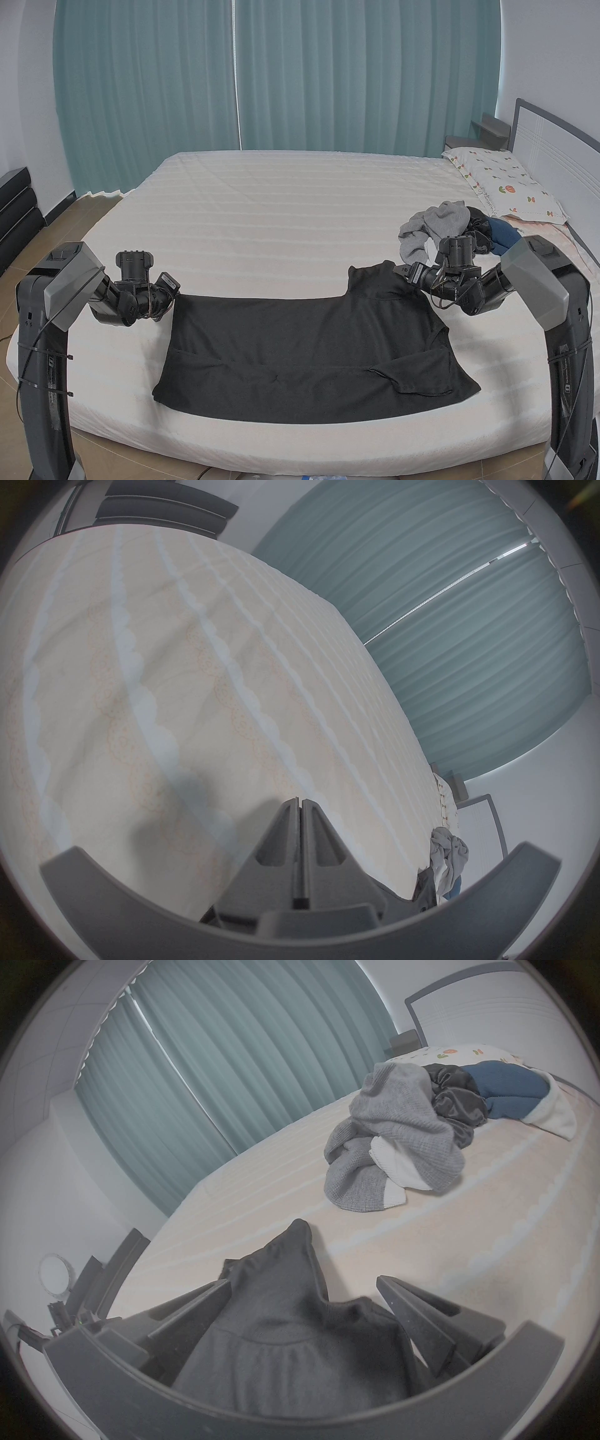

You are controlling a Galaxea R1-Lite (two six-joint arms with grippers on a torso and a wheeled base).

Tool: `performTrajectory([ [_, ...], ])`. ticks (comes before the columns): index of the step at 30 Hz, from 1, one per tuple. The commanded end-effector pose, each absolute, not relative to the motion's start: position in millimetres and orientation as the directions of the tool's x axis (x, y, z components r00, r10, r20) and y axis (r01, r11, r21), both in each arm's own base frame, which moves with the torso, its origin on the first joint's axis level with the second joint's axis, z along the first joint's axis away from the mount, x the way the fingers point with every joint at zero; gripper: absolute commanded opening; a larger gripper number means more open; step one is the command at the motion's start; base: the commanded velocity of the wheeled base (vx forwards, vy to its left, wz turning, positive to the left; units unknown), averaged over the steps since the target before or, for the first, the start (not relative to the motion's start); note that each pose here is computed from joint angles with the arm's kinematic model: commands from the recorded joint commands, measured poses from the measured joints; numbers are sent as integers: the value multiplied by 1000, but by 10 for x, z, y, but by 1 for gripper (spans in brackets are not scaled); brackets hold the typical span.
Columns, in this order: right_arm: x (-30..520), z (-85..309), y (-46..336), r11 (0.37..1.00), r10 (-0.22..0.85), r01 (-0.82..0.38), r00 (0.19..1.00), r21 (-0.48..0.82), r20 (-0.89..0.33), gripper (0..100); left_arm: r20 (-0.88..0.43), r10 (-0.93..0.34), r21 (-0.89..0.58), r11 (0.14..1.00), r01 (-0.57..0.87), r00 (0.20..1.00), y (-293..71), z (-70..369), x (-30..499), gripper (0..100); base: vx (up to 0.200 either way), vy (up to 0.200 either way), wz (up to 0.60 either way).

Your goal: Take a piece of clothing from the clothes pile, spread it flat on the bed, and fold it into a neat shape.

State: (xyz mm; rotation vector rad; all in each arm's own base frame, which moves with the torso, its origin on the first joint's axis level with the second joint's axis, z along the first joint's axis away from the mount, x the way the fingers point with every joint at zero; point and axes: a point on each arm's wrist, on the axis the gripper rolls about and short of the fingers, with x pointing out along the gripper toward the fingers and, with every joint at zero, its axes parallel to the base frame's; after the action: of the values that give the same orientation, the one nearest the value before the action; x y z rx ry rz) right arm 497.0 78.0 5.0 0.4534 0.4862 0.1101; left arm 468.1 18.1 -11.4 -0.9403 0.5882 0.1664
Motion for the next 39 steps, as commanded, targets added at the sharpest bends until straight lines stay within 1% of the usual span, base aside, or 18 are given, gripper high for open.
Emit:
performTrajectory([
  [1,5099,-271,796,905,203,9,870,425,-450,100,-541,-116,-712,590,-381,833,174,-104,4678,0,0,0,0],
  [8,5146,-260,772,908,203,-2,877,420,-435,100,-543,-116,-711,590,-382,832,174,-111,4678,0,0,0,0],
  [9,5146,-260,772,908,203,-2,877,420,-435,0,-543,-116,-711,590,-382,832,174,-111,4678,0,0,0,0],
  [21,5125,-161,696,906,190,7,887,424,-421,0,-538,-115,-716,586,-380,835,188,-84,4683,0,0,0,0],
  [22,5118,-76,688,901,191,5,893,433,-408,0,-529,-113,-721,583,-375,841,195,-30,4680,0,0,0,0],
  [28,5093,60,675,893,184,-4,916,451,-356,0,-511,-106,-729,579,-365,853,221,139,4624,0,0,0,0],
  [39,5032,210,563,862,159,24,936,507,-315,0,-504,-101,-730,580,-361,858,227,177,4583,0,0,0,0],
])
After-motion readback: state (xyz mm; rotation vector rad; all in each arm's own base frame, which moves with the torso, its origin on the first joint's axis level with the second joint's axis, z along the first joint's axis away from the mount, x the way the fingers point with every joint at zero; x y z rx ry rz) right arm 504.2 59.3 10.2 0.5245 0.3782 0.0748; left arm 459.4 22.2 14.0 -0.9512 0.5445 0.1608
